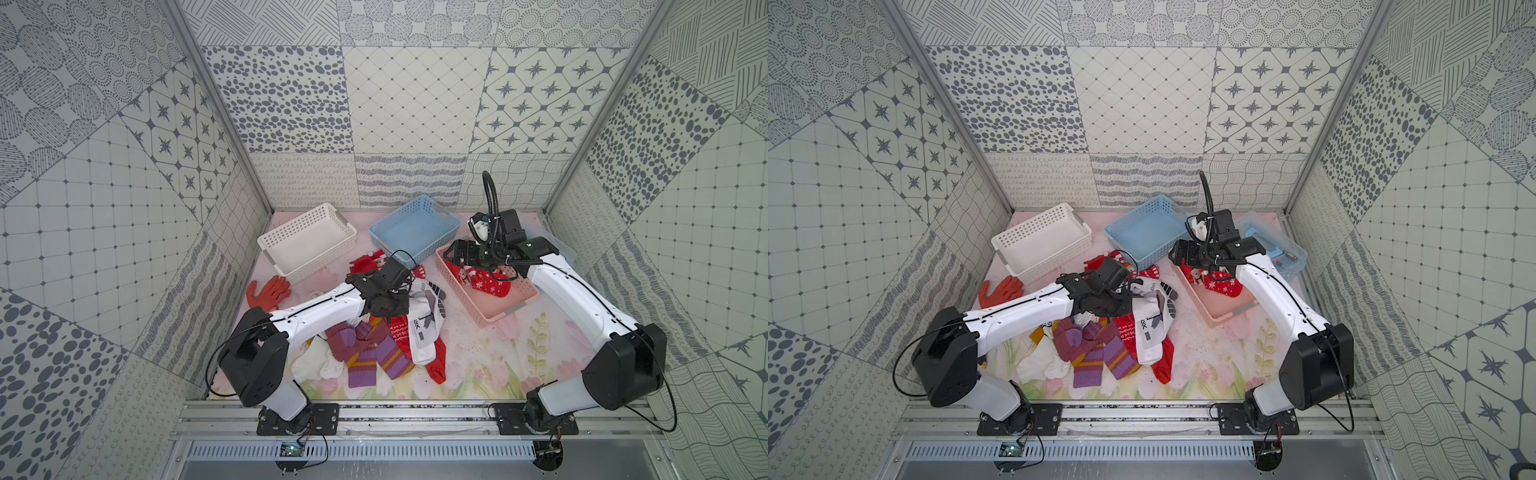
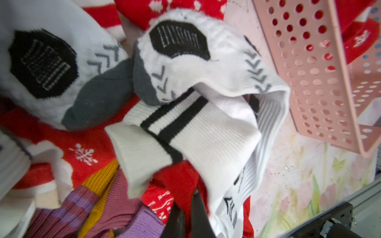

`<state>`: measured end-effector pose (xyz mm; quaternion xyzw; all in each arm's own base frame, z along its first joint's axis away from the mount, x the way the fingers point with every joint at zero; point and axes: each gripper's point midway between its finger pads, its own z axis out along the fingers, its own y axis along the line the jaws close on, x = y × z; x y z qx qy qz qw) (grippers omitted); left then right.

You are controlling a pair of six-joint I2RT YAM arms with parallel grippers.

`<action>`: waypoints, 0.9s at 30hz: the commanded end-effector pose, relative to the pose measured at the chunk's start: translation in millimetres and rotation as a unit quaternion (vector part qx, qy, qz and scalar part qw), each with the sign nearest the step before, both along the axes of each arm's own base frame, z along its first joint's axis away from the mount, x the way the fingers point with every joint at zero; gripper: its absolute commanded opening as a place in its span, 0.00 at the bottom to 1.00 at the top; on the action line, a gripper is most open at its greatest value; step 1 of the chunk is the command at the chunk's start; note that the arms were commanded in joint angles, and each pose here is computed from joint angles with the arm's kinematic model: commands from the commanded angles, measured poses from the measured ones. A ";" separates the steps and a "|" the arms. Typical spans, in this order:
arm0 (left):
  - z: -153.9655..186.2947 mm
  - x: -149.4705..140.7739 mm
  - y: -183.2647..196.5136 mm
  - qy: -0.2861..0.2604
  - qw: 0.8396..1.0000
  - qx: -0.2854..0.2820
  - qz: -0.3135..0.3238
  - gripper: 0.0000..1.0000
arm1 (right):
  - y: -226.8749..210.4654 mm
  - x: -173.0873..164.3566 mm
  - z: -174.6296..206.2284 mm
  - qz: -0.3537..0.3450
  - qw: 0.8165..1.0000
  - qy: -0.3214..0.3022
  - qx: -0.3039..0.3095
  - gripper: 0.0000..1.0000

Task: Sort the socks into the basket by color
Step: Pick up the sock from the center of the board.

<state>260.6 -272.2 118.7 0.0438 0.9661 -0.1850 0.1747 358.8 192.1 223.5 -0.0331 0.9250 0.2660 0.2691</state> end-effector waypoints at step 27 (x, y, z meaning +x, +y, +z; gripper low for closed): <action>173.6 16.4 -1.0 -0.147 0.977 -0.150 -0.024 0.00 | 68.6 -77.0 68.6 0.168 0.967 -0.080 0.172 0.95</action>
